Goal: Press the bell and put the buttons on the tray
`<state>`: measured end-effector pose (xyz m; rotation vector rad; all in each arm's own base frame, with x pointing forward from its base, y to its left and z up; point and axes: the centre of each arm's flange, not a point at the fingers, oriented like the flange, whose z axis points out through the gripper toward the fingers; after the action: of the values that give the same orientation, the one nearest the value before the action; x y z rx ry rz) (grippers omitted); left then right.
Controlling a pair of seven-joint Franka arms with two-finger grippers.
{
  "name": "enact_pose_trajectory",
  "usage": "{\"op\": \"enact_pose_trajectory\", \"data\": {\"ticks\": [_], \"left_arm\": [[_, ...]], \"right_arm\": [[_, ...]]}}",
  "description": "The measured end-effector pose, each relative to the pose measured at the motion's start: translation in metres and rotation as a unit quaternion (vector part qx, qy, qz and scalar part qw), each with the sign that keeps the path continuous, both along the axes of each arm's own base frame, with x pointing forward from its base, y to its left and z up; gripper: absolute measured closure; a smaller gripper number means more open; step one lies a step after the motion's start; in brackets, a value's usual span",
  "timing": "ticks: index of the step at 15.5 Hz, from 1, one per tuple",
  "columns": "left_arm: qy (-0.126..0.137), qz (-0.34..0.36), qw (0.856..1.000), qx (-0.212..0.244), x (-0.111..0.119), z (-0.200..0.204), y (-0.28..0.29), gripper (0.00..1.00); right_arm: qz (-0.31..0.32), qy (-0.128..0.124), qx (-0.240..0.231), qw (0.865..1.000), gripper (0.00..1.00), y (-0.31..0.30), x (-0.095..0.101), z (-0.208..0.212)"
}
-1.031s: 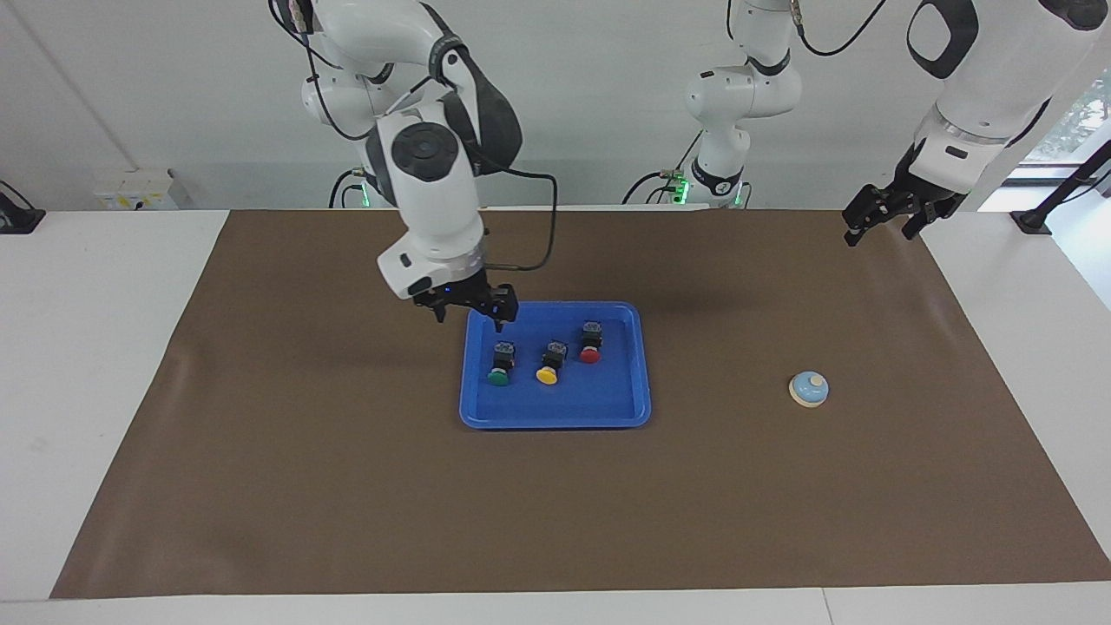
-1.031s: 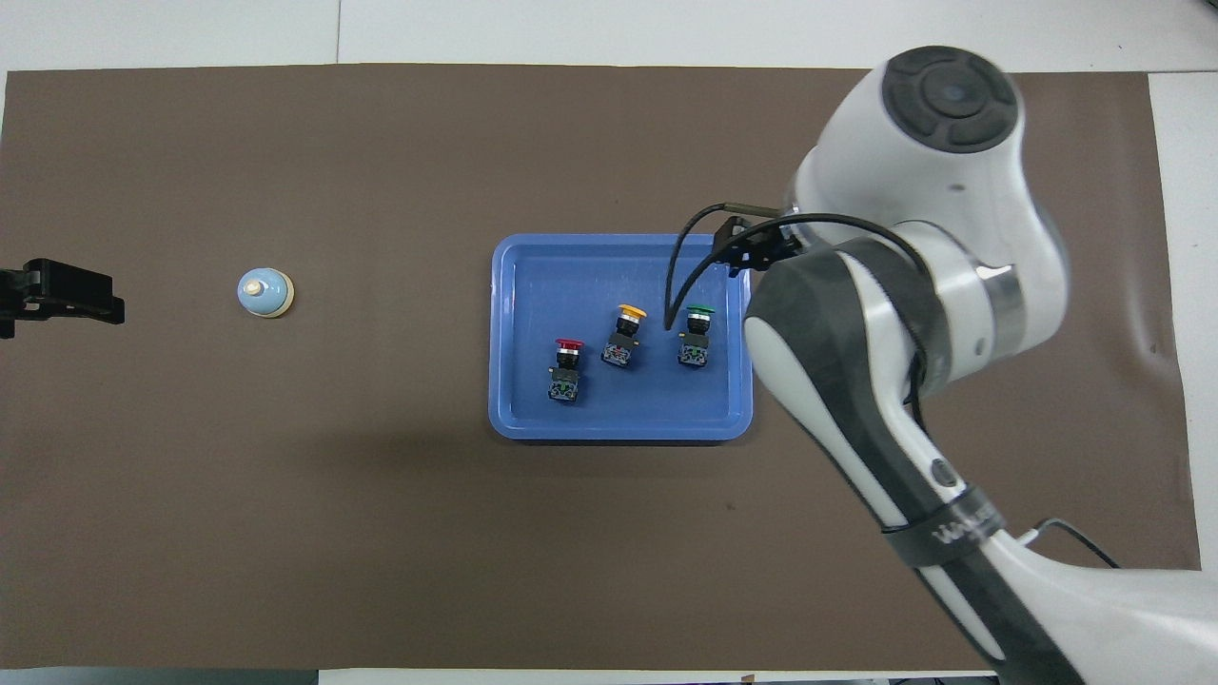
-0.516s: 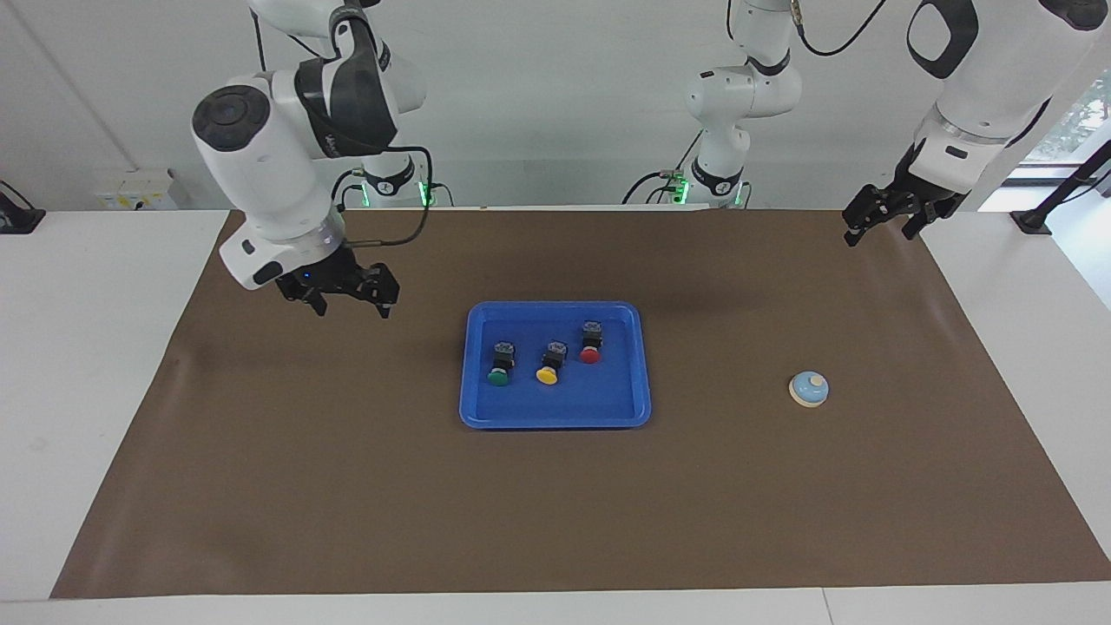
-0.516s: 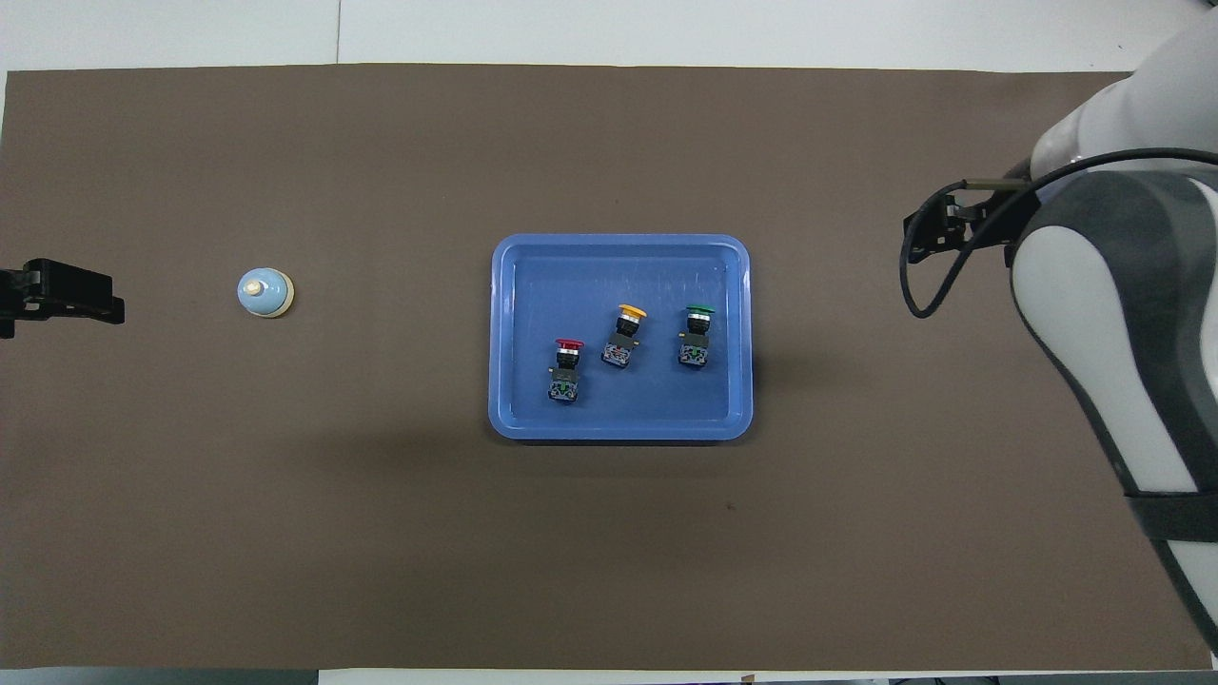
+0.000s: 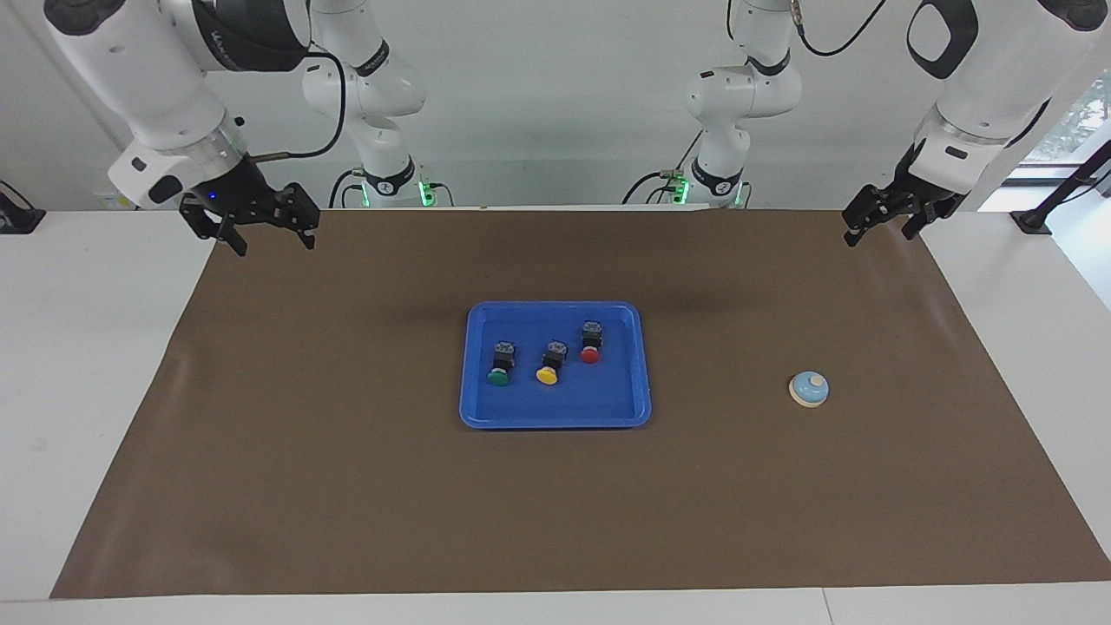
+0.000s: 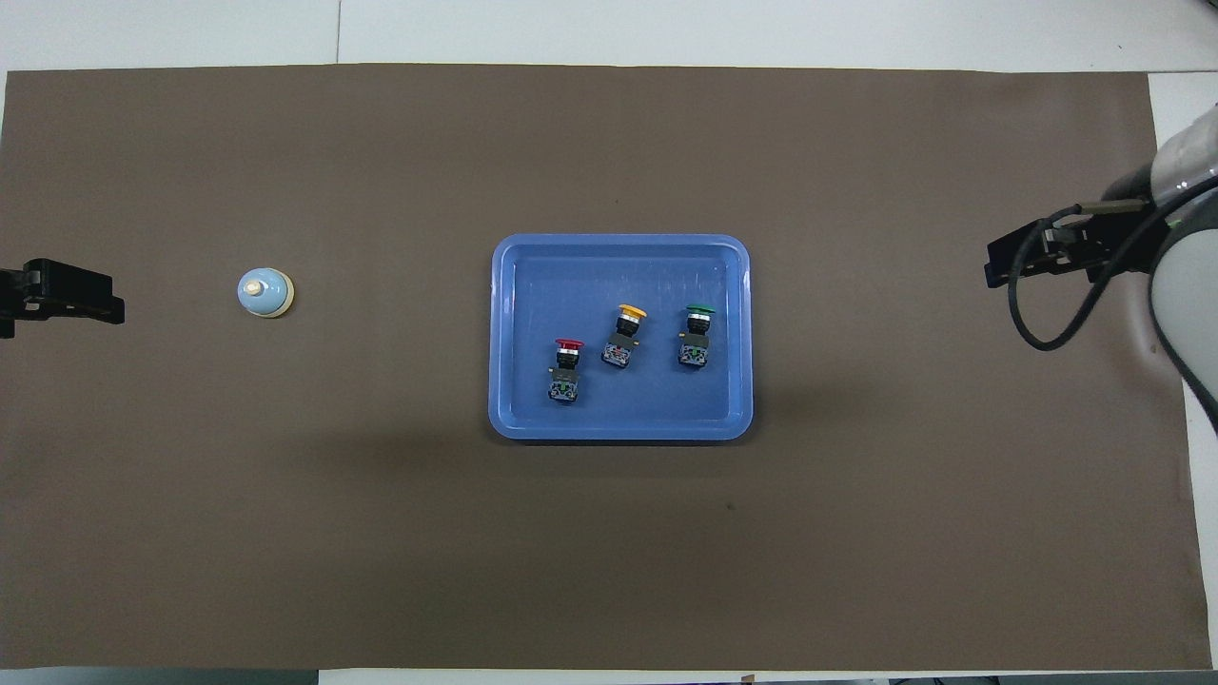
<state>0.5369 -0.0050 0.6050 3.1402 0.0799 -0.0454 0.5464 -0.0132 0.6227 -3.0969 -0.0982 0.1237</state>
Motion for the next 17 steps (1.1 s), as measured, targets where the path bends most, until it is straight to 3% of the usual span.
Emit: {"op": "enact_pose_trajectory", "data": {"ticks": [4,8,12,17], "left_arm": [[-0.006,-0.004,1.000,0.000,0.003,-0.006,-0.004,0.11],[-0.018,-0.004,1.000,-0.001,0.023,-0.040,-0.004,0.56],[-0.022,-0.003,1.000,-0.004,0.064,-0.110,-0.004,0.99],[-0.022,-0.001,1.000,-0.006,0.100,-0.199,-0.002,0.99]], "right_arm": [[0.000,-0.009,-0.019,1.000,0.00,-0.003,-0.014,0.019],[0.000,-0.016,-0.023,1.000,0.00,-0.005,-0.013,0.021],[0.000,-0.015,-0.023,1.000,0.00,-0.005,-0.013,0.020],[-0.001,-0.015,-0.023,1.000,0.00,-0.005,-0.013,0.020]]}}
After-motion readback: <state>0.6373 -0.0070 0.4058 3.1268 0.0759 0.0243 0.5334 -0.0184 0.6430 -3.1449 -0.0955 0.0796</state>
